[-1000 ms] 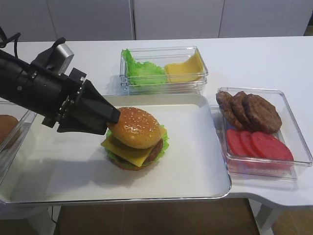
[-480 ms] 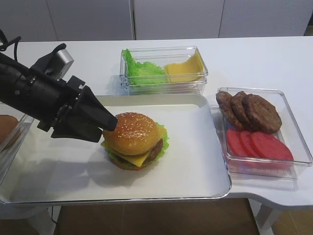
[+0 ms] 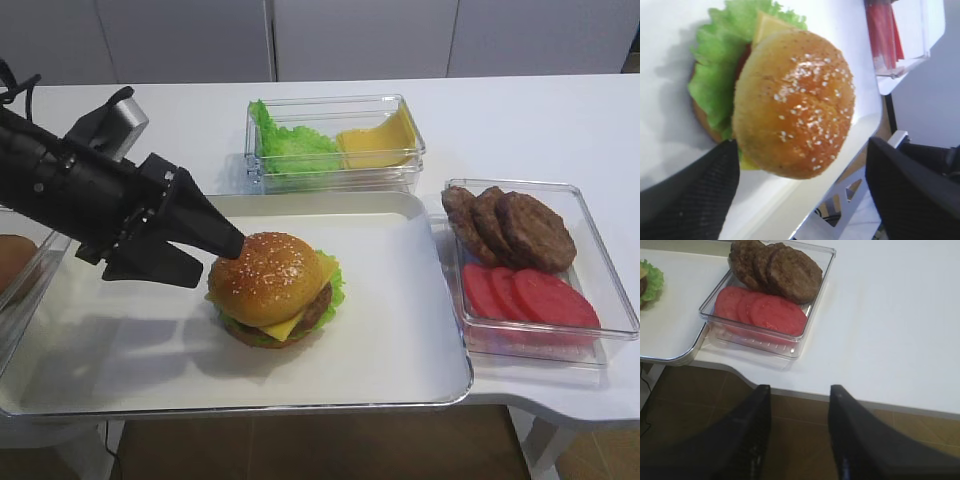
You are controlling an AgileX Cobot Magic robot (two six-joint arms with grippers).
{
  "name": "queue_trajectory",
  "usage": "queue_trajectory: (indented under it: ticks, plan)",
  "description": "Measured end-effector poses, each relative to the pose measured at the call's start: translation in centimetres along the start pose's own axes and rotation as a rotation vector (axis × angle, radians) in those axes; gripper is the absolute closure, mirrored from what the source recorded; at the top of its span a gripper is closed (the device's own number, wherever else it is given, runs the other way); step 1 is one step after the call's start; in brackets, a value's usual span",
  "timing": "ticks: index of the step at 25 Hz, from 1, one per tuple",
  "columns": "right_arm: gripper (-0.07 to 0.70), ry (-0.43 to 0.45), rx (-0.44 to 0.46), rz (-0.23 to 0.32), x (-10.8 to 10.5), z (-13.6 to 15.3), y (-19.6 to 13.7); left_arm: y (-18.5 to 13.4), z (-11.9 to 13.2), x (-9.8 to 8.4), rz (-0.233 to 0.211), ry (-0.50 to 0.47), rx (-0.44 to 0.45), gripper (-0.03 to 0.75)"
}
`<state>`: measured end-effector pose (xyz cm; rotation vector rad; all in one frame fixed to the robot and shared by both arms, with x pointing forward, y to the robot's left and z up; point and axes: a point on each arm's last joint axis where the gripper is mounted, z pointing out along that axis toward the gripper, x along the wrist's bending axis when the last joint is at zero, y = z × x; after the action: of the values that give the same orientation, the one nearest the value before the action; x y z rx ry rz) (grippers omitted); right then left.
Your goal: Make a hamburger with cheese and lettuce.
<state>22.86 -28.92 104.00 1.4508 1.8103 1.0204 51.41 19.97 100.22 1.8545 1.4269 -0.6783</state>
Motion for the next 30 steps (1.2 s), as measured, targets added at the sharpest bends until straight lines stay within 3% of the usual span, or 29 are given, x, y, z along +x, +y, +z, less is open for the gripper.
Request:
queue_trajectory:
  ticks: [12,18,20,23,30]
  plan:
    - [0.342,0.0,0.0,0.0,0.0,0.0,0.0,0.3,-0.1,0.7,0.014,0.071,-0.035,0.13]
    - [0.342,0.0,0.0,0.0,0.0,0.0,0.0,0.8,-2.2,2.1,-0.023,0.086,-0.083,0.134]
    - [0.342,0.0,0.0,0.0,0.0,0.0,0.0,1.1,-3.3,2.0,-0.002,0.107,-0.098,0.152]
    - [0.342,0.0,0.0,0.0,0.0,0.0,0.0,1.5,-4.6,1.7,0.039,0.181,-0.1,0.189]
    - [0.342,0.0,0.0,0.0,0.0,0.0,0.0,2.1,-6.8,2.0,0.015,0.414,-0.042,0.245]
